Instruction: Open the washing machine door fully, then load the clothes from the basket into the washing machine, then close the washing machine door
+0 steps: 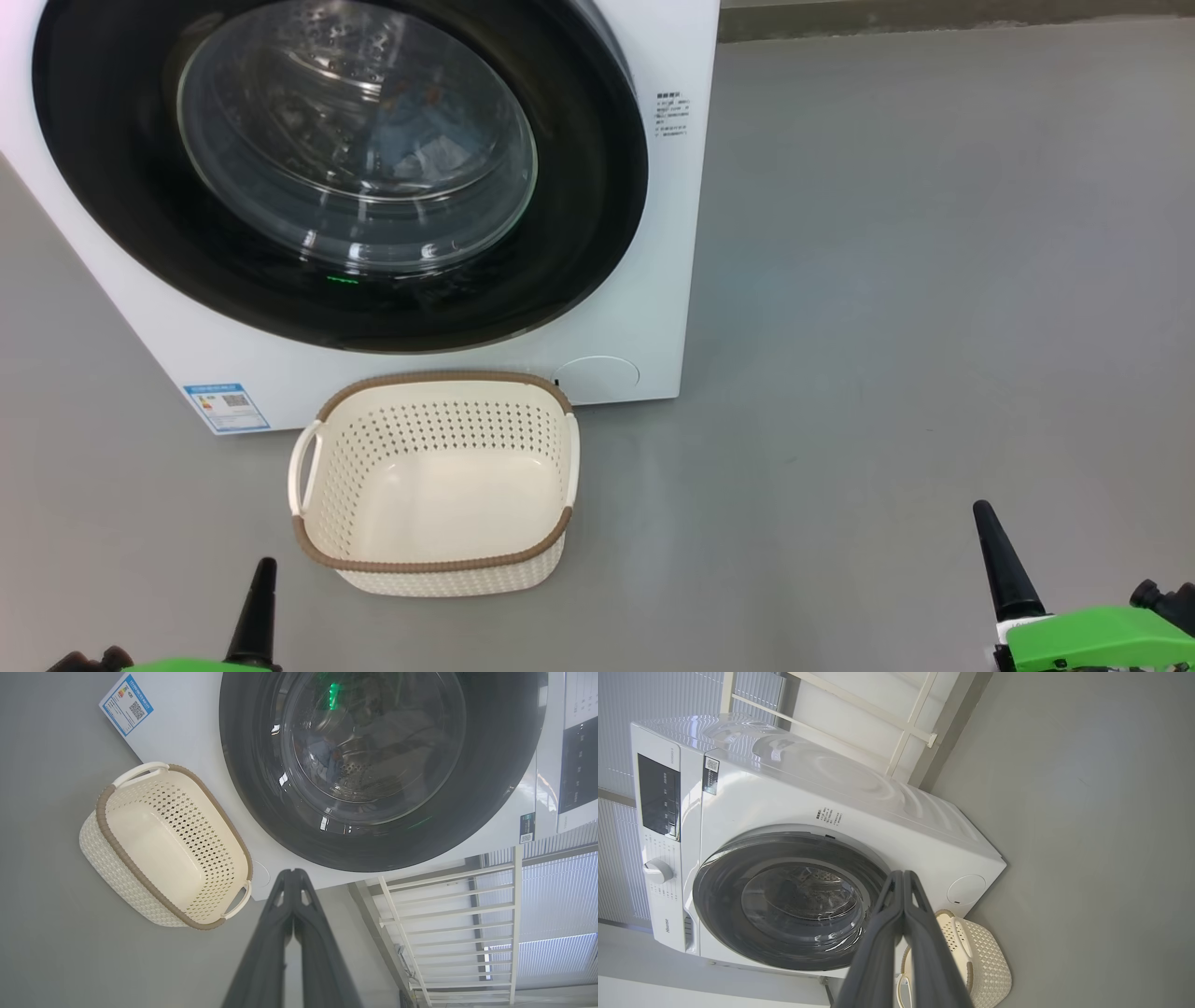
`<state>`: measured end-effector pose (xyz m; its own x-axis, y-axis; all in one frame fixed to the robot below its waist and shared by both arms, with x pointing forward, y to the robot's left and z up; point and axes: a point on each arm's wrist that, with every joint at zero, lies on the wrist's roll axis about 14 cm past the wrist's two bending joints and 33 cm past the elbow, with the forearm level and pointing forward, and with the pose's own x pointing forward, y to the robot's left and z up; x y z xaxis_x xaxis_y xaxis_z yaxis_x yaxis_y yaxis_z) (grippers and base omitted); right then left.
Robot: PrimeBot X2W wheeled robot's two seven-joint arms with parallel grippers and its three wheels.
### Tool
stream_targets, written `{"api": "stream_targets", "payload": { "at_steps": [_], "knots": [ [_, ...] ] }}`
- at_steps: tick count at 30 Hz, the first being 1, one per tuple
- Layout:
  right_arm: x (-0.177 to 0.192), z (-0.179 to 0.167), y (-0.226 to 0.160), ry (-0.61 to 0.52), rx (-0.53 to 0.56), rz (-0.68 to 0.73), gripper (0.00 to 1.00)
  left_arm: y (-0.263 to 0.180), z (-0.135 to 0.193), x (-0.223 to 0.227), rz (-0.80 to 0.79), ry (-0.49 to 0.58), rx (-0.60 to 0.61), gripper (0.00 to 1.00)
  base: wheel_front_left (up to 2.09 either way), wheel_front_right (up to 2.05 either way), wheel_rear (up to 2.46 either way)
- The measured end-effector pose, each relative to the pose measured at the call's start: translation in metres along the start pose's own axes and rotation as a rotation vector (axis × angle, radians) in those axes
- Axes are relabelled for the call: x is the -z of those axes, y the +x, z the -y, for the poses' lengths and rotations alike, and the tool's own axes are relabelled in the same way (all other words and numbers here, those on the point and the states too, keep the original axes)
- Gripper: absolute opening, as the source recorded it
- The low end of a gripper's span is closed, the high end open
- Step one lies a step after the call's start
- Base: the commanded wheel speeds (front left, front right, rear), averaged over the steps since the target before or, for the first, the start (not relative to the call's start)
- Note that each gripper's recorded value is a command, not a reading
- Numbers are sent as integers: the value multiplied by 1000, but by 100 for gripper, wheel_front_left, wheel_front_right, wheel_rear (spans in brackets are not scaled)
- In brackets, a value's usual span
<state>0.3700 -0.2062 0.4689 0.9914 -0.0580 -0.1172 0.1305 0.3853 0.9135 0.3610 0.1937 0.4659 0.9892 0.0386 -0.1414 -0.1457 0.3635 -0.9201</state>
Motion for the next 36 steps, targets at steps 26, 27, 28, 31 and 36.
{"api": "stream_targets", "payload": {
  "at_steps": [26, 27, 28, 31, 36],
  "knots": [
    [-3, -6, 1, 304, -22, -14, 0, 10, 15, 3, -40, -288, 55, 0, 0, 0, 0],
    [-3, -6, 1, 314, -24, -16, 0, 10, 15, 3, -43, -302, 55, 0, 0, 0, 0],
    [-3, -7, 2, 326, -26, -15, 0, 10, 15, 4, -46, -314, 56, 0, 0, 0, 0],
    [-5, -12, 4, 365, -41, -16, 0, 11, 17, 4, -51, -343, 62, 0, 0, 0, 0],
    [-6, -14, 4, 411, -50, -15, 0, 14, 22, 3, -55, -387, 76, 0, 0, 0, 0]
  ]
}}
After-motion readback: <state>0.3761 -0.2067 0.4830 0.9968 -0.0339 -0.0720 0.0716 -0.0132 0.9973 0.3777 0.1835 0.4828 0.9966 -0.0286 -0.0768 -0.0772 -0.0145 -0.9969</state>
